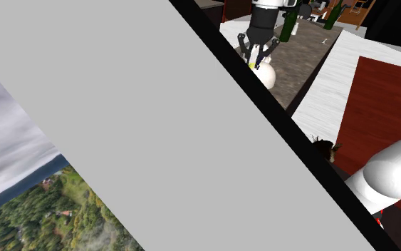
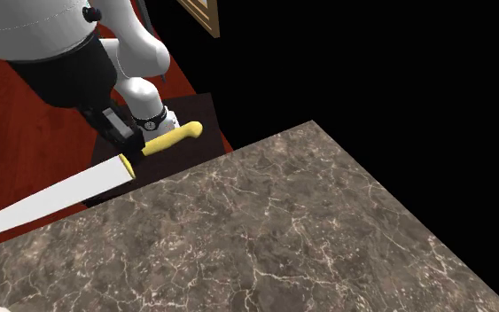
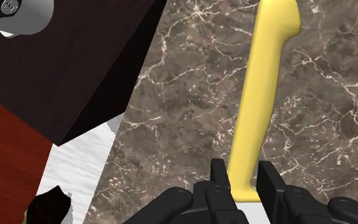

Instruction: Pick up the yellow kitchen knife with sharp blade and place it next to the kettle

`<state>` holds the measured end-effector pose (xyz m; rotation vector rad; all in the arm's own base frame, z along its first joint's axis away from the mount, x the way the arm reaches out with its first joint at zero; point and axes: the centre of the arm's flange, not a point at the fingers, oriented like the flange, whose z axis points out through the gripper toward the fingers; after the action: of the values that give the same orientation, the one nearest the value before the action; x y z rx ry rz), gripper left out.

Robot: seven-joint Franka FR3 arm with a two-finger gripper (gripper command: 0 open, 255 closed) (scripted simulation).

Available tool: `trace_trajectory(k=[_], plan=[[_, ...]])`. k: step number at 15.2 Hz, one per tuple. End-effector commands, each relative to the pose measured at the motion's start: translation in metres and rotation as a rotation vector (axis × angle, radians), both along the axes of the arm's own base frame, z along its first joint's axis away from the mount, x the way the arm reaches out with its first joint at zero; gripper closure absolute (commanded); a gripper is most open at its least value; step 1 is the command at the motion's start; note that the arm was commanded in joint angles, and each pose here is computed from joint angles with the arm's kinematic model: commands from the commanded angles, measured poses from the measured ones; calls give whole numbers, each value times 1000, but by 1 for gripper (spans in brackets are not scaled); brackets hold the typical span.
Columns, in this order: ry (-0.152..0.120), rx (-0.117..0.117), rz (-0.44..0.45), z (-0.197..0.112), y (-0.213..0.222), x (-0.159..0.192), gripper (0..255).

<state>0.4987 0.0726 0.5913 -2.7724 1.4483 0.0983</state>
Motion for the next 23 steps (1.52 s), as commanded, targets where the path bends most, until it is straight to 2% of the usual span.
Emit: trace_trajectory(k=[1, 12, 23], plan=[[0, 1, 2, 1, -24, -6, 255], [0, 1, 2, 1, -168, -29, 255], [0, 1, 2, -57, -168, -29, 255]])
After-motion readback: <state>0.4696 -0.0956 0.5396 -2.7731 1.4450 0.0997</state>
